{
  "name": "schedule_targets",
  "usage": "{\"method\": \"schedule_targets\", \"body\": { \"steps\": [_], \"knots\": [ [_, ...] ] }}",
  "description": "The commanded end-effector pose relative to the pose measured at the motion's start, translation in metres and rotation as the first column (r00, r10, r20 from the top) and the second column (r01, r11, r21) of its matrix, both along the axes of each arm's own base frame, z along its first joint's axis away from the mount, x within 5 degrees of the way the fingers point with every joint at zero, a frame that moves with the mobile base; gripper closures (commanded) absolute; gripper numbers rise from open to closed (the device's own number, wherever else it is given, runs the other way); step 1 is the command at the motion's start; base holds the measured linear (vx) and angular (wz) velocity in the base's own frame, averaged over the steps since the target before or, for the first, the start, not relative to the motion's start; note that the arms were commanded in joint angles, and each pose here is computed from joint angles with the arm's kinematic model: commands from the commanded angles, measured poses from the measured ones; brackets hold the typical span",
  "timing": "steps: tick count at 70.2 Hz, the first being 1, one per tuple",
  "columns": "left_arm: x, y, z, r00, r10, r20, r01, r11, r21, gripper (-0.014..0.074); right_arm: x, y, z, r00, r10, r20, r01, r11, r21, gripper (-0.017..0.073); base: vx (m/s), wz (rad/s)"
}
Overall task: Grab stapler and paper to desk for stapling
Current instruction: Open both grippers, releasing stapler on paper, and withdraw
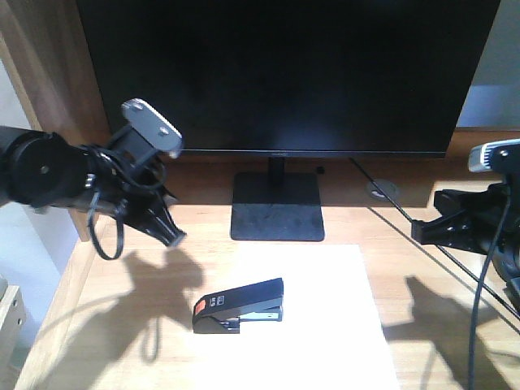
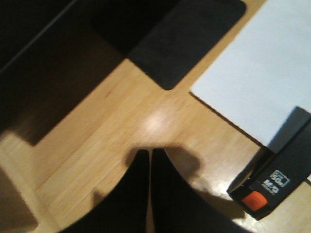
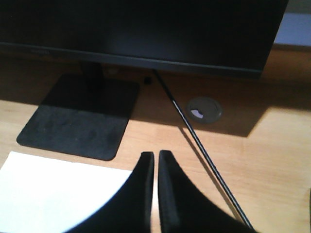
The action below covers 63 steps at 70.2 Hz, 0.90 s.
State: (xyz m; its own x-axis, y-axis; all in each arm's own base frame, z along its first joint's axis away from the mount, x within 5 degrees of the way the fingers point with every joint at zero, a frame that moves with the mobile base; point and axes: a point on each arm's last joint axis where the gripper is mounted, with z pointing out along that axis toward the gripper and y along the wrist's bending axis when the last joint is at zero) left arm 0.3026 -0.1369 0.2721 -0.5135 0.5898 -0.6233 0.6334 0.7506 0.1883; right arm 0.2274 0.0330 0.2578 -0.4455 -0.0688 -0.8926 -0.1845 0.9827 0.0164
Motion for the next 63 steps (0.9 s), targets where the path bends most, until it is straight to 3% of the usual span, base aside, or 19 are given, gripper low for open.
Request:
{"method": "schedule_targets", "body": {
  "steps": [1, 10, 31, 43, 63],
  "knots": [
    [-0.003, 0.009, 0.036, 0.982, 0.124, 0.141, -0.115, 0.991, -0.068, 0.0600, -0.003, 0.000, 0.018, 0.998, -0.001, 0.068, 0.000, 1.000, 0.009, 0.0571, 0.00, 0.00],
    [-0.012, 0.018, 0.053, 0.958, 0.190, 0.213, -0.168, 0.979, -0.116, 0.0600, -0.011, -0.001, 0.029, 0.993, -0.003, 0.115, 0.001, 1.000, 0.019, 0.0569, 0.00, 0.00],
    [-0.062, 0.032, 0.066, 0.877, 0.166, 0.451, -0.033, 0.957, -0.288, 0.0600, -0.051, -0.004, 0.045, 0.971, -0.003, 0.240, -0.012, 0.998, 0.062, 0.0566, 0.00, 0.00],
    [-0.095, 0.045, 0.059, 0.844, 0.165, 0.510, 0.011, 0.946, -0.324, 0.0600, -0.088, -0.008, 0.044, 0.943, 0.006, 0.333, -0.032, 0.997, 0.074, 0.0566, 0.00, 0.00],
    [-0.144, 0.066, 0.040, 0.816, 0.169, 0.553, 0.038, 0.939, -0.342, 0.0600, -0.138, -0.014, 0.024, 0.889, -0.001, 0.458, -0.043, 0.995, 0.085, 0.0566, 0.00, 0.00]
  ]
}}
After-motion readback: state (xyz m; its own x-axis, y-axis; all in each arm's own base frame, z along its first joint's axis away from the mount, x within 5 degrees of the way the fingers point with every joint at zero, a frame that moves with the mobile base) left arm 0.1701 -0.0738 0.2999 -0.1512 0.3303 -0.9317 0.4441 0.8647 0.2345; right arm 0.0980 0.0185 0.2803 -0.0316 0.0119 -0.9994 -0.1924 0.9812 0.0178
